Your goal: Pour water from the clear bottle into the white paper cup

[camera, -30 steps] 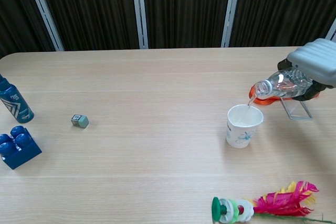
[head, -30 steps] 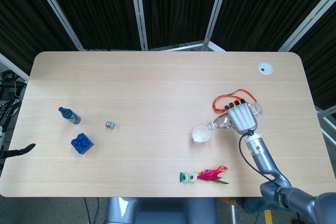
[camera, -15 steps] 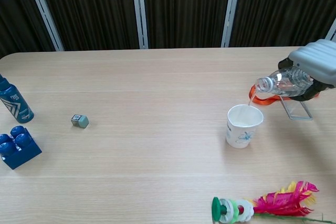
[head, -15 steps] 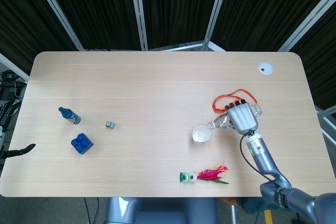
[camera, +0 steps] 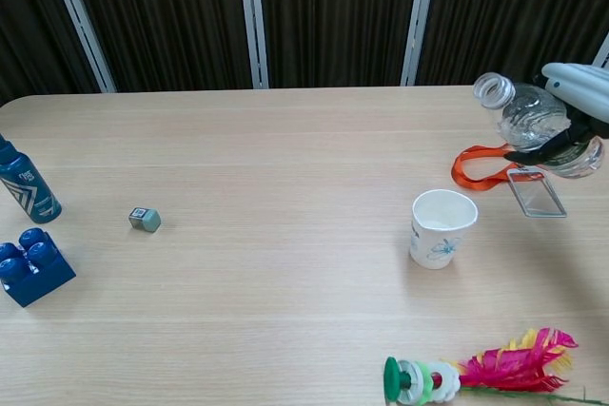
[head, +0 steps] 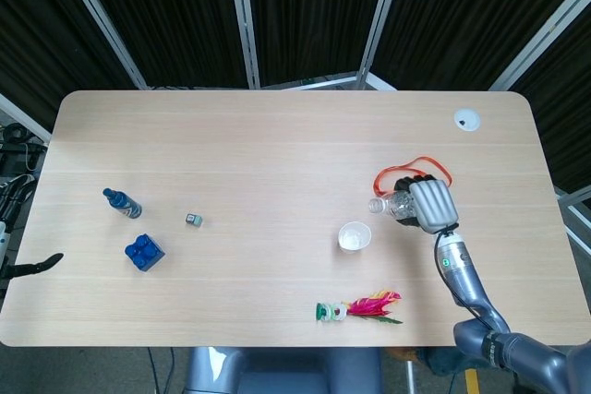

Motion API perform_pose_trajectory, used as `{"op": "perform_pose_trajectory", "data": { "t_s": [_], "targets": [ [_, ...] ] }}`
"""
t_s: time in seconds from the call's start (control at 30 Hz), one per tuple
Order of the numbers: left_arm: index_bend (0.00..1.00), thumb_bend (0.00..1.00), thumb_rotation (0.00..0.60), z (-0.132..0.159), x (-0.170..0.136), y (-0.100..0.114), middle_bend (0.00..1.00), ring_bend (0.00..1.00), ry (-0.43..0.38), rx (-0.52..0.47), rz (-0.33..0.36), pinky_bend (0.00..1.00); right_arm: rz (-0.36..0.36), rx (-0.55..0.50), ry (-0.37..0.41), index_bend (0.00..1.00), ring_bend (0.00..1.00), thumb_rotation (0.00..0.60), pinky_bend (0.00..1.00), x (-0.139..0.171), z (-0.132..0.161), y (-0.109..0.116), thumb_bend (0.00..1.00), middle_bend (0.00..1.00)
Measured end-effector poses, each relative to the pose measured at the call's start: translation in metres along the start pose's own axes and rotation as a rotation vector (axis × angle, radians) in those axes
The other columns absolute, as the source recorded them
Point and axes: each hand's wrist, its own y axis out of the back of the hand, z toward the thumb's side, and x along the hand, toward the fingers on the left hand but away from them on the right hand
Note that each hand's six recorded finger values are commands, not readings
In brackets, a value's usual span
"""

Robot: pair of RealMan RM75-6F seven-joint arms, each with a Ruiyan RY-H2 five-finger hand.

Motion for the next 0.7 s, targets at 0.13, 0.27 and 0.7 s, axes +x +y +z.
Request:
{"op": "perform_pose_trajectory", "data": {
  "t_s": [0.13,0.27,0.7],
  "targets": [
    [0.0,0.0,0.6,0.0,0.0,-0.001,0.0,0.0,-0.001,-0.002,-0.005,0.0,0.015,-0.157,-0.026,0.61,0.56,0.6,0.47,0.0,0.001,0.0,0.25,0.6],
    [0.0,0.0,0.6,0.0,0.0,-0.001,0.0,0.0,0.0,-0.002,-0.007,0.0,0.041,-0.292,-0.059,0.61,0.56,0.6,0.47,0.002,0.0,-0.004,0.26,0.6],
    [0.0,0.0,0.6,0.001,0.001,-0.006,0.0,0.0,-0.004,-0.008,-0.036,0.0,0.133,-0.654,-0.101,0.61,0.56,0.6,0.48,0.007,0.006,-0.03,0.26,0.6]
  ]
}}
